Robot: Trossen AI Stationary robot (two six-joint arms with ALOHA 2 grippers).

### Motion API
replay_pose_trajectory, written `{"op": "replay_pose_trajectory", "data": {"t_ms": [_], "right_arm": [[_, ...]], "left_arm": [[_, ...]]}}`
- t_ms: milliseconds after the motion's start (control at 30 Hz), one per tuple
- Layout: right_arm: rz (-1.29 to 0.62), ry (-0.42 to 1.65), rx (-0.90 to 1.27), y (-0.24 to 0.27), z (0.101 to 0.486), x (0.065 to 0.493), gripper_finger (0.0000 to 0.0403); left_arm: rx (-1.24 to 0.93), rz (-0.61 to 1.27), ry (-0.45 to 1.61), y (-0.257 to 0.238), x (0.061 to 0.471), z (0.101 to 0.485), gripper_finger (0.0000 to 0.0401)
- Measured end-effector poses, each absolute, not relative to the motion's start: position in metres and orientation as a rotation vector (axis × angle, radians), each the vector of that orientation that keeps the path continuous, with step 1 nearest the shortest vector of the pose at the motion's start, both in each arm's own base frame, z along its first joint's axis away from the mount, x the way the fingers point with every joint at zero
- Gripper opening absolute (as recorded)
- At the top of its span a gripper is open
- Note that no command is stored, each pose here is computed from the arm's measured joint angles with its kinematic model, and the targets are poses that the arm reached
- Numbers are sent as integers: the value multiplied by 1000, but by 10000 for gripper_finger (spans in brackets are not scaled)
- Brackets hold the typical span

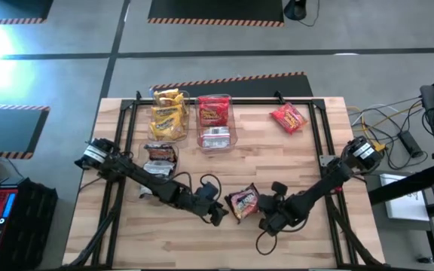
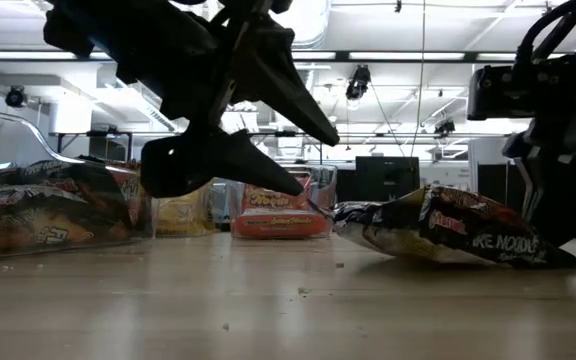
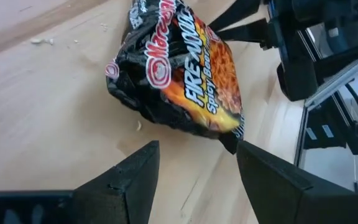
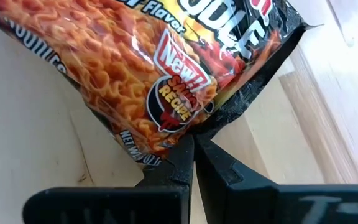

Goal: Sort Maruchan noodles
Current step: Put the black noodle pack into the bottom transparent bin

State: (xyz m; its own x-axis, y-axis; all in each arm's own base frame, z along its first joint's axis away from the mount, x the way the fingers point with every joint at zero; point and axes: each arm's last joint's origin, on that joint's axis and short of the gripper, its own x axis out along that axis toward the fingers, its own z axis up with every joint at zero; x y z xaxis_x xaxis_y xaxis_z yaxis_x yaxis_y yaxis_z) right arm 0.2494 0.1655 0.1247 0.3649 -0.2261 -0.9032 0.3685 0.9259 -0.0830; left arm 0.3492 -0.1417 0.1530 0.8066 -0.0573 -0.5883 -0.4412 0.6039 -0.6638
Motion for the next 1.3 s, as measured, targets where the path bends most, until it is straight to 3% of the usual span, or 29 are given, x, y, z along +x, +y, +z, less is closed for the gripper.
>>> {"op": "replay_pose_trajectory", "data": {"t_ms": [400, 800, 1300], "right_arm": [[-385, 1123, 131, 164, 124, 251, 9], [-329, 1083, 134, 167, 125, 257, 9], [-329, 1048, 163, 159, 113, 254, 9]], "left_arm": [[-985, 217, 585, -144, 362, 124, 230], [-1007, 260, 493, -128, 373, 116, 233], [-1130, 147, 639, -136, 370, 113, 233]]}}
